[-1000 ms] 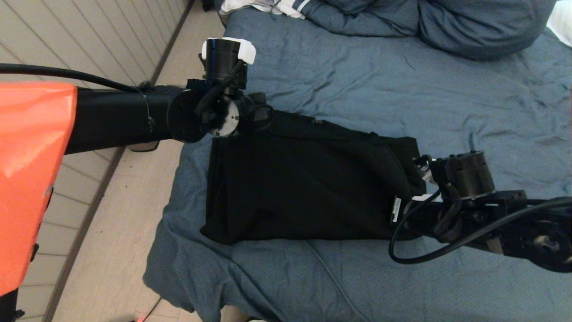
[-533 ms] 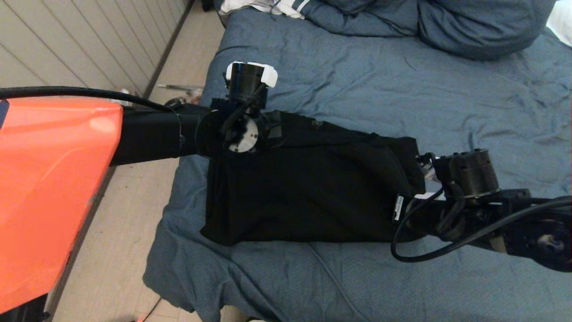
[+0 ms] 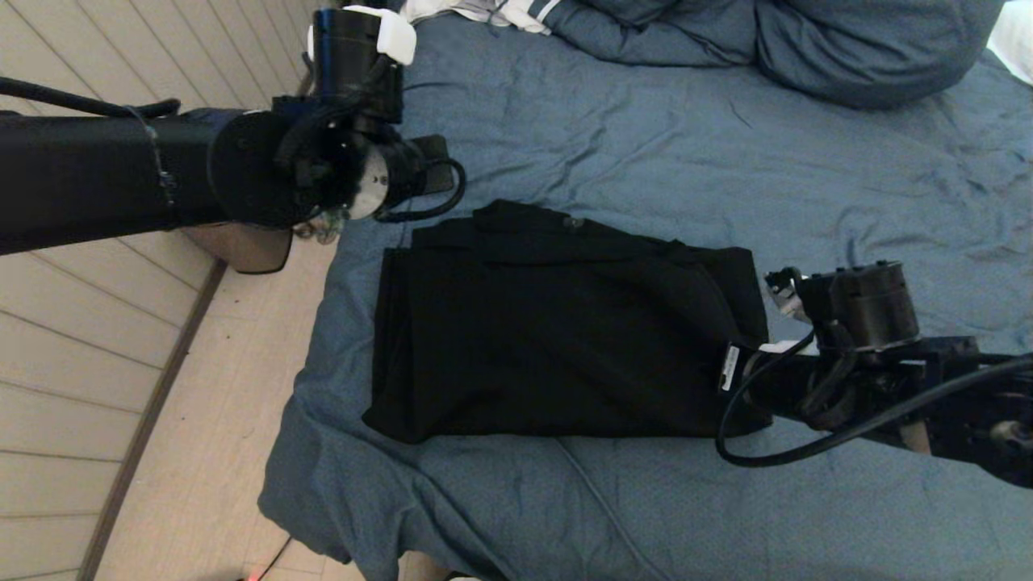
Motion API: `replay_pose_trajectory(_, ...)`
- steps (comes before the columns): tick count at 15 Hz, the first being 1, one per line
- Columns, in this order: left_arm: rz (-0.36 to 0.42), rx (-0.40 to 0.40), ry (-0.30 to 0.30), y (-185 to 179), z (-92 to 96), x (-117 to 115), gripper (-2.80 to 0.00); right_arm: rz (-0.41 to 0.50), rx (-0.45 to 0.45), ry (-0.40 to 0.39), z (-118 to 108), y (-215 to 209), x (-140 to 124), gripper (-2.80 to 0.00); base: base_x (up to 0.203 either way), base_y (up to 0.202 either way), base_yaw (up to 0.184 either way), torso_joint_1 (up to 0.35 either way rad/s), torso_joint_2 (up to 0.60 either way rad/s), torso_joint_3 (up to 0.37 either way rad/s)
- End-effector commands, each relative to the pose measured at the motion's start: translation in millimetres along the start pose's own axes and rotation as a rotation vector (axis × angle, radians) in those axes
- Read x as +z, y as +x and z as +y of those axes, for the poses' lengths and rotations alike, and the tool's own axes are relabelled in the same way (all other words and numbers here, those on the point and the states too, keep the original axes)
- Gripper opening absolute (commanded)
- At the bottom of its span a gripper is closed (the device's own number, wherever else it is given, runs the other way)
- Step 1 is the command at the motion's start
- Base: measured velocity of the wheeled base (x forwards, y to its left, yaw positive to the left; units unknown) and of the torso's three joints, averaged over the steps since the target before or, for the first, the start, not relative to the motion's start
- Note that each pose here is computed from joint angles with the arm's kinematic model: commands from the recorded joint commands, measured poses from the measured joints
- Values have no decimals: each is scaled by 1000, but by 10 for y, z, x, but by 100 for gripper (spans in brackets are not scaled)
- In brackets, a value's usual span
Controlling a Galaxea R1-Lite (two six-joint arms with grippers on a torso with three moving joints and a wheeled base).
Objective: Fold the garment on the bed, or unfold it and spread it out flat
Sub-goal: Fold the black sweatshirt
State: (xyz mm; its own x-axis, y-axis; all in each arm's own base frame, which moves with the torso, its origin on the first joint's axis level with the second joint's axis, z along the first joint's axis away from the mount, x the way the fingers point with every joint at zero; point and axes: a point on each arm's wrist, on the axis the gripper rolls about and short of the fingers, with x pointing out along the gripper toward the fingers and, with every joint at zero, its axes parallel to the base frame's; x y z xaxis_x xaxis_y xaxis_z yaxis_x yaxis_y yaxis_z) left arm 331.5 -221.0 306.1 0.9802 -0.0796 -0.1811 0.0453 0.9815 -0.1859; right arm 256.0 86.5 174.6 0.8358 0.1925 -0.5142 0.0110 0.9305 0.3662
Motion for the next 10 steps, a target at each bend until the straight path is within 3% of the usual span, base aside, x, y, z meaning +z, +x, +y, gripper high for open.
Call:
replay_pose_trajectory(1,60,30,-6,-191,268,-45,0,-48,1,15,-36,-104,98,-280,0,0,0,0,0,0)
replay_pose_trajectory(5,401,14,-46,-385,1021,-840,0,-92,-42,-14,-234,-79,295,-280,0,0,0,0,0,0)
replay_pose_trajectory(7,425,-32,-112,-440,1263,-1087,0,-90,-92,-12,-366,68,382,-280,0,0,0,0,0,0)
replay_pose_trajectory(10,377,-64,-178,-459,1457,-1141,0,-84,-158,17,-581,228,464,-280,0,0,0,0,0,0)
